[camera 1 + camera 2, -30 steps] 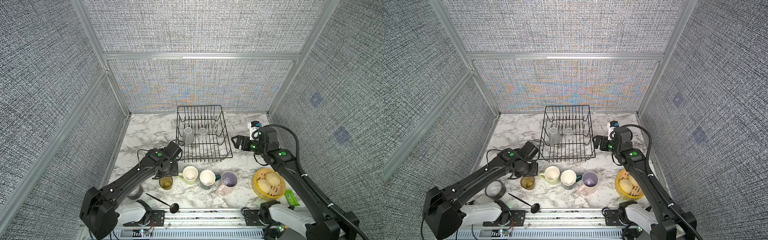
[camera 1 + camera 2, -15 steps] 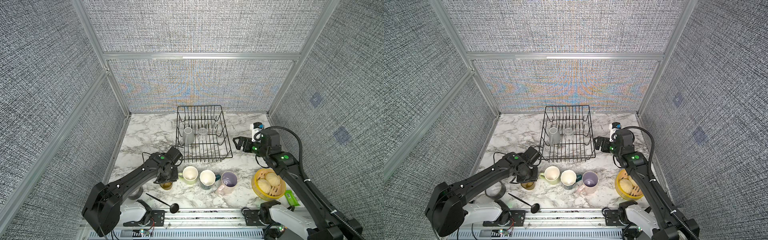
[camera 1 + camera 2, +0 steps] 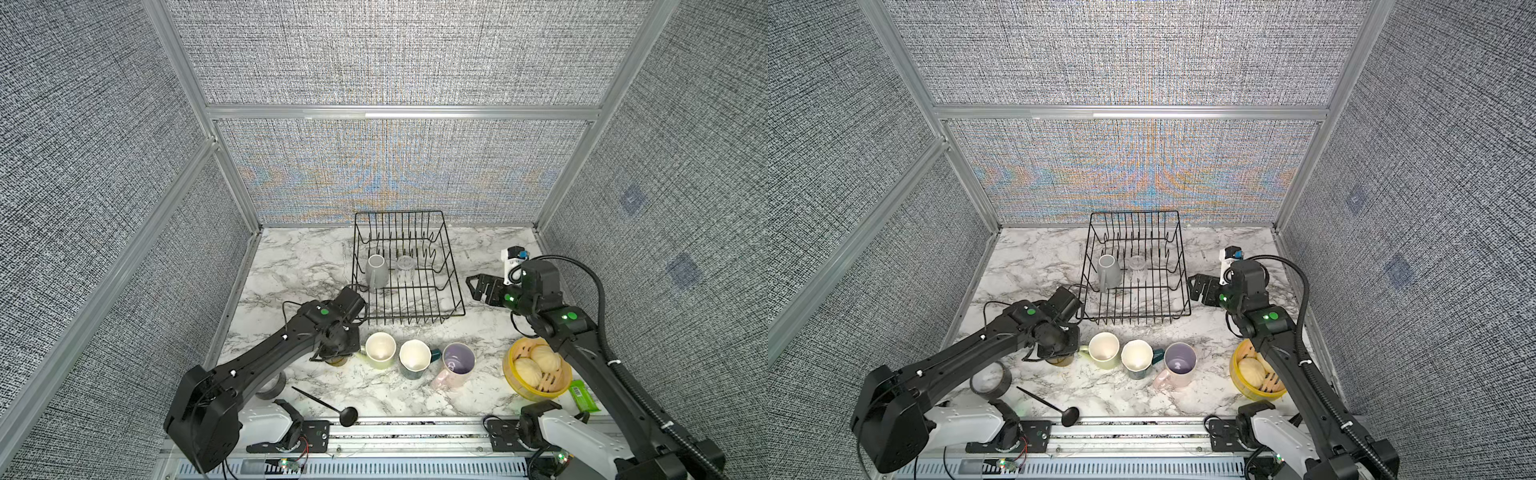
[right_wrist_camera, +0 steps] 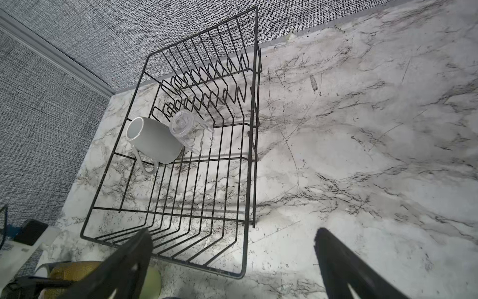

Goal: Load cups into a dish rack
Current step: Pick up the cup from the bottom-left of the table.

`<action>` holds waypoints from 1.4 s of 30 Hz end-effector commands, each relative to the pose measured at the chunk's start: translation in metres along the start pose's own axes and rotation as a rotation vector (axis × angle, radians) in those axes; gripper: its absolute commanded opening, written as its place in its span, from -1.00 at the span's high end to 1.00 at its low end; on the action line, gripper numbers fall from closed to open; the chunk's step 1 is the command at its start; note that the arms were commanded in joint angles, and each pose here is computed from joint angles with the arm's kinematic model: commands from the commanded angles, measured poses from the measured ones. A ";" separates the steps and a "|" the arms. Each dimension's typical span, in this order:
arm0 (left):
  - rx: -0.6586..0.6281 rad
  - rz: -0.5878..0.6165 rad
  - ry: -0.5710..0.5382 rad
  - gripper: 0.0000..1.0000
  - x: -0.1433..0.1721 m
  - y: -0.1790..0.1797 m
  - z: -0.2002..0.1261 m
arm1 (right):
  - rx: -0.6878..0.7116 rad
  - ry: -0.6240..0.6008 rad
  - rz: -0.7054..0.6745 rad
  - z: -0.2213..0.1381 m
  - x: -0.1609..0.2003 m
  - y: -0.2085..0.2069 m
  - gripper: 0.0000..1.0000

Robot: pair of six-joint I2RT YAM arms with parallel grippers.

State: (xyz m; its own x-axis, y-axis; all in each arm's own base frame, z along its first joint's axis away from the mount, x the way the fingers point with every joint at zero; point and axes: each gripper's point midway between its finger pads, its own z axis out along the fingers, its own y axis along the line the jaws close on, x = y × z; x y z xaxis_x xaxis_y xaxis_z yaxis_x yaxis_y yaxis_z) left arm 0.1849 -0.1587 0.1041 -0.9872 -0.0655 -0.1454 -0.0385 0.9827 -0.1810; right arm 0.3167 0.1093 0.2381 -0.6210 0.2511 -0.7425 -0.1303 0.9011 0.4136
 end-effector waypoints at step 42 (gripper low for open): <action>1.215 0.235 -0.182 1.00 -0.125 -0.232 -0.178 | -0.819 0.185 0.761 0.002 0.011 0.119 -0.83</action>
State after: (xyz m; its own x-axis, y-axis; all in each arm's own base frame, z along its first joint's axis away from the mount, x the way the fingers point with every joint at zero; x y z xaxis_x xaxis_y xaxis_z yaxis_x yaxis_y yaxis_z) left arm 0.2892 -0.3423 0.3219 -0.9221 -0.0276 -0.3860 0.3677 0.2485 -0.8961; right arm 0.2969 0.2189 0.2665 -0.8467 0.5119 -0.1453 -0.1188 0.0843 0.9893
